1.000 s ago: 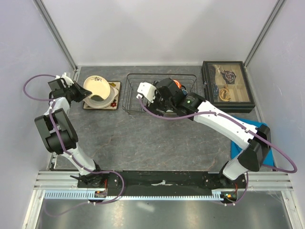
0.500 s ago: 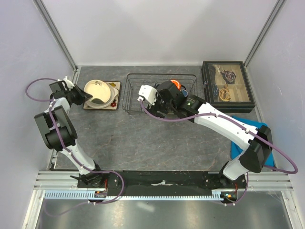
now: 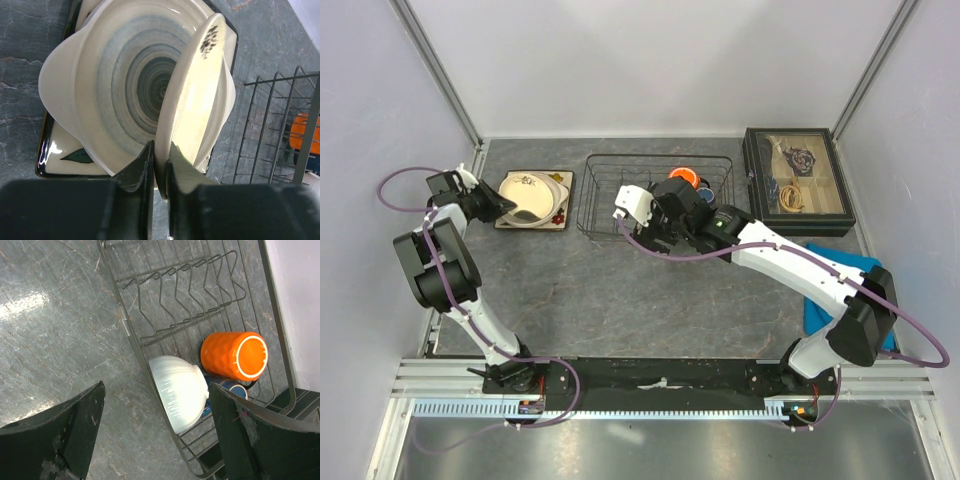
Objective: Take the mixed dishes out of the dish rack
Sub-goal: Place the plate at the center of the board.
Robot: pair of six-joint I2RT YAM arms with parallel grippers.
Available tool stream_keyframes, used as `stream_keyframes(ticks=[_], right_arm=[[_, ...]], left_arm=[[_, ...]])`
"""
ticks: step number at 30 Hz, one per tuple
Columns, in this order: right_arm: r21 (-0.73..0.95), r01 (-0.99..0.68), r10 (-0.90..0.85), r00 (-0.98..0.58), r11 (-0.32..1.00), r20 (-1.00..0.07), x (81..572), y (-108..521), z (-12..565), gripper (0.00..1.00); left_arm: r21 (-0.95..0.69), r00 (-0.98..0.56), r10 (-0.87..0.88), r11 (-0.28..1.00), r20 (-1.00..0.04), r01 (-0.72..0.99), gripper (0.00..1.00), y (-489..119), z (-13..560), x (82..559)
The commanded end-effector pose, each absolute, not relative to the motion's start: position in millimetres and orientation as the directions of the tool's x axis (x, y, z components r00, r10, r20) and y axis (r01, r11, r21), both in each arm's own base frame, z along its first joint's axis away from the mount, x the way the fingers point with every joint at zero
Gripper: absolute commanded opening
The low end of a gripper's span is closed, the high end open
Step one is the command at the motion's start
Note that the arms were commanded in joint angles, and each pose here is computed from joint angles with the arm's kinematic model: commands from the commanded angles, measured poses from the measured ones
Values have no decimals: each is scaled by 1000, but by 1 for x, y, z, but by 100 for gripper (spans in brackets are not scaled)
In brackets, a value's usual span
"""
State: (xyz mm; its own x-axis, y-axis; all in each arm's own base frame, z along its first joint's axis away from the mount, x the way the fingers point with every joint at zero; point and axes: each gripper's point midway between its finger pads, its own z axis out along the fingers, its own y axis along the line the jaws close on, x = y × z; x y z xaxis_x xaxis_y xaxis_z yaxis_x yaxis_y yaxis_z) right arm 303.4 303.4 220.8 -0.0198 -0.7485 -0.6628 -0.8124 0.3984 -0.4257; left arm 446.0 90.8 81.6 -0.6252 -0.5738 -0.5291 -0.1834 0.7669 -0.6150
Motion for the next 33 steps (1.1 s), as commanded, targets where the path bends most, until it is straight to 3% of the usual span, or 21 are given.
stream_keyframes(ticks=[1, 7, 10, 20, 33], right_arm=[[-444, -789, -712, 11, 426, -702, 303, 302, 241, 92], [-443, -789, -713, 8, 426, -701, 302, 301, 239, 92], [-445, -787, -714, 9, 427, -700, 302, 300, 239, 92], [-447, -785, -713, 10, 429, -701, 303, 300, 240, 93], [-442, -788, -710, 9, 428, -704, 301, 300, 241, 92]], left_arm=[[-632, -614, -580, 757, -535, -164, 24, 93, 92, 455], [-634, -620, -577, 756, -531, -161, 29, 92, 91, 455], [-634, -623, -577, 756, -528, -163, 42, 92, 90, 455], [-624, -640, -566, 763, -519, -169, 69, 93, 88, 453], [-588, -661, -539, 789, -522, -179, 78, 99, 96, 453]])
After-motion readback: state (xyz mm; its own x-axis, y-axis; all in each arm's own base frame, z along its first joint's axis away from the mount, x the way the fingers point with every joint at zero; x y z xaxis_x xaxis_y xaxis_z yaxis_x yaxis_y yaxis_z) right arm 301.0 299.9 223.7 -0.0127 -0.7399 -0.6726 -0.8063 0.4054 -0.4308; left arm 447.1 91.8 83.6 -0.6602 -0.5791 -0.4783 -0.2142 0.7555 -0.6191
